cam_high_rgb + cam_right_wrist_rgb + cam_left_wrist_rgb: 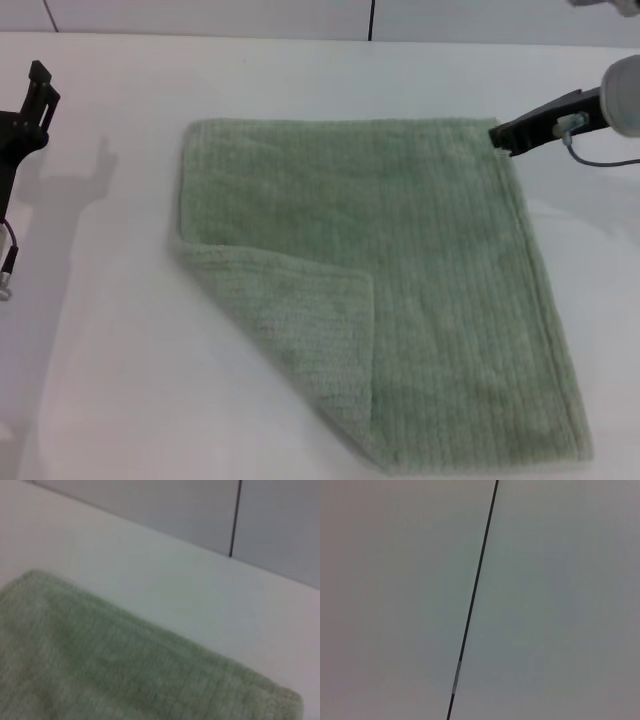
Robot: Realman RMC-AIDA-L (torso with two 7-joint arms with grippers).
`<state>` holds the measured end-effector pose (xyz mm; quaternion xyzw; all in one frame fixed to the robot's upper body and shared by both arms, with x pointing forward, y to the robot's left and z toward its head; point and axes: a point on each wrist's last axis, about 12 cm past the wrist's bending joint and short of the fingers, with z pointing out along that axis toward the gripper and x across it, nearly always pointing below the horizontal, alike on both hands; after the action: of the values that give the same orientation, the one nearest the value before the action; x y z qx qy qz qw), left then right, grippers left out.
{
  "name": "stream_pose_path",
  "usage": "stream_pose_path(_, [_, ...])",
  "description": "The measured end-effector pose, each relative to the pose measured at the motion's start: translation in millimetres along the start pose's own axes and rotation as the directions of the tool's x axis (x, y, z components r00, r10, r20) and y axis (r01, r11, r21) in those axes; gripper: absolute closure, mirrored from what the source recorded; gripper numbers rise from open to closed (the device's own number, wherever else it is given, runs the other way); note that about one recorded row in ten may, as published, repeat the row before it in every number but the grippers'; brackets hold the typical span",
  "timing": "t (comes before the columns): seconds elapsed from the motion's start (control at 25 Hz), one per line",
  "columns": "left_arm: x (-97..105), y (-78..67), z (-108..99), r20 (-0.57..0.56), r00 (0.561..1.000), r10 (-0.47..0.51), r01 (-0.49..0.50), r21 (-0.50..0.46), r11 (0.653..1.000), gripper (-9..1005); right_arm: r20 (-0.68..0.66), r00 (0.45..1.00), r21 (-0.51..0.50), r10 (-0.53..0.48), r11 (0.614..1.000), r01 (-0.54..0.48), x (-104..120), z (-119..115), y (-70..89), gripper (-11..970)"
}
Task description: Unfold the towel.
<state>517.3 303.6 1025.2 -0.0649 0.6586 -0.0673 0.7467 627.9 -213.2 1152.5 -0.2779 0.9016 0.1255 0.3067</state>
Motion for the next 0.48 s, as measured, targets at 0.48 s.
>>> stream_pose_path(0.48, [0, -1.6, 0, 0.0, 1.0, -0.004, 0.004, 0.002, 1.0, 198, -0.095, 0.995, -0.044, -0.014, 0.999, 0.01, -4, 29, -7.2, 954])
